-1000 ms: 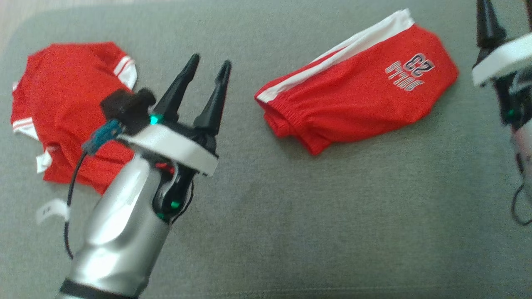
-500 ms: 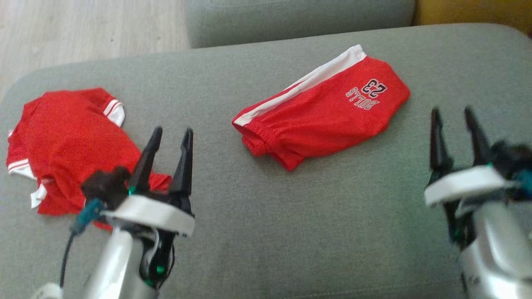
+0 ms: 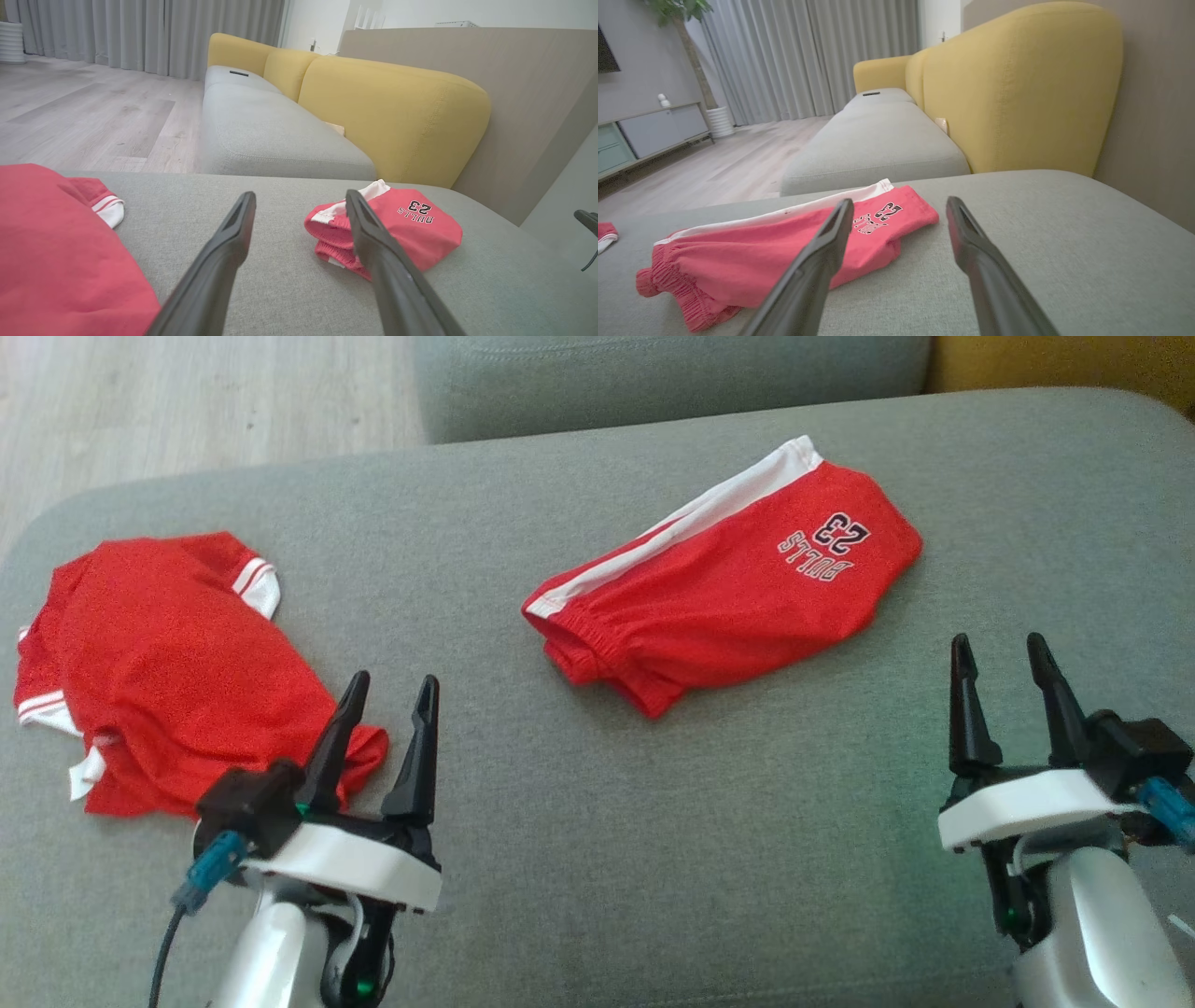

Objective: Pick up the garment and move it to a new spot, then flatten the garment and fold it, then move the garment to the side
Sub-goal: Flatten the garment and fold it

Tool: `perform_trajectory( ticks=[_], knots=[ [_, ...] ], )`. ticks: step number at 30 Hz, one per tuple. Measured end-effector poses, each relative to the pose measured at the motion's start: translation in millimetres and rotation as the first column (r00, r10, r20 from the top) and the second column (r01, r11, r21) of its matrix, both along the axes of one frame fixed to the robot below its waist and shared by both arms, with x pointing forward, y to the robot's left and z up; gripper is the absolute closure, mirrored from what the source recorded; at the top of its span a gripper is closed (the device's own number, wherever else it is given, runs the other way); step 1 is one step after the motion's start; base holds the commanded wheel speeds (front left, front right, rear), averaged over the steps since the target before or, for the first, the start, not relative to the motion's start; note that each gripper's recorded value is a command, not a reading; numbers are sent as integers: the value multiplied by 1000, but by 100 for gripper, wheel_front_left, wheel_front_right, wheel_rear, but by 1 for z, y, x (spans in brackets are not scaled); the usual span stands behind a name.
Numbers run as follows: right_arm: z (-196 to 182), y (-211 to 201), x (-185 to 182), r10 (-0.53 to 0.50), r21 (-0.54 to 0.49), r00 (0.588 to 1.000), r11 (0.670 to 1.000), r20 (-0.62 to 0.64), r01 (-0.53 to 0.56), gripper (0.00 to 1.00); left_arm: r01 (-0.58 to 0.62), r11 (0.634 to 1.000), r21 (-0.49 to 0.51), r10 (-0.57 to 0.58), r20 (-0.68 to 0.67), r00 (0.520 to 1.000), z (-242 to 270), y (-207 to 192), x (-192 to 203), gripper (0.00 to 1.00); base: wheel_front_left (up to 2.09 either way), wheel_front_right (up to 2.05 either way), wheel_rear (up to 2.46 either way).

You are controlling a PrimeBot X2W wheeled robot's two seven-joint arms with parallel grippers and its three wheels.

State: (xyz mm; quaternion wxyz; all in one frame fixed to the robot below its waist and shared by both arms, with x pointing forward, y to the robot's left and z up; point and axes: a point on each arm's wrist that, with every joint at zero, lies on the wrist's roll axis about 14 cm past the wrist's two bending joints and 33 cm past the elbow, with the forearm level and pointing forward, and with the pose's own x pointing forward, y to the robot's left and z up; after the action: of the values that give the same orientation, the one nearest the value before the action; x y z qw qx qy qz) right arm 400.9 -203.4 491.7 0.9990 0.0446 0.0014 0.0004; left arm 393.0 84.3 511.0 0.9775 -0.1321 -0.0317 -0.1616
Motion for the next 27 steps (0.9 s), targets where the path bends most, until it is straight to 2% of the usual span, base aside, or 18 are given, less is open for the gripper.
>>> perform_trajectory(
  ticks=[5,9,11,13,16,22,24,27],
  knots=[
    [-17,-3,7,-15,19,997,1000,-80,17,0,-6,1000,1,6,-26,1000,-9,2,1,0,0,0,0],
    [-32,-10,25,-43,135,986,989,-160,66,0,-3,1000,2,3,-46,999,-17,1,6,0,0,0,0],
    [-37,-13,41,-54,249,978,963,-200,104,0,2,1000,3,-2,-46,999,-17,0,11,0,0,0,0],
    [-45,-13,57,-53,366,968,920,-245,143,0,7,1000,5,-7,-46,999,-18,-2,14,0,0,0,0],
    [-59,-9,79,-37,458,951,870,-308,182,0,-3,1000,10,3,-56,998,-22,2,18,0,0,0,0],
    [-100,8,105,12,518,886,815,-463,260,0,-36,999,24,38,-87,996,-33,16,21,0,0,0,0],
    [-115,17,109,42,510,855,817,-518,269,0,-57,998,23,60,-108,992,-39,23,20,0,0,0,0],
    [-121,17,126,54,488,834,831,-550,268,0,-91,996,17,93,-126,988,-44,35,21,0,0,0,0]
  ],
)
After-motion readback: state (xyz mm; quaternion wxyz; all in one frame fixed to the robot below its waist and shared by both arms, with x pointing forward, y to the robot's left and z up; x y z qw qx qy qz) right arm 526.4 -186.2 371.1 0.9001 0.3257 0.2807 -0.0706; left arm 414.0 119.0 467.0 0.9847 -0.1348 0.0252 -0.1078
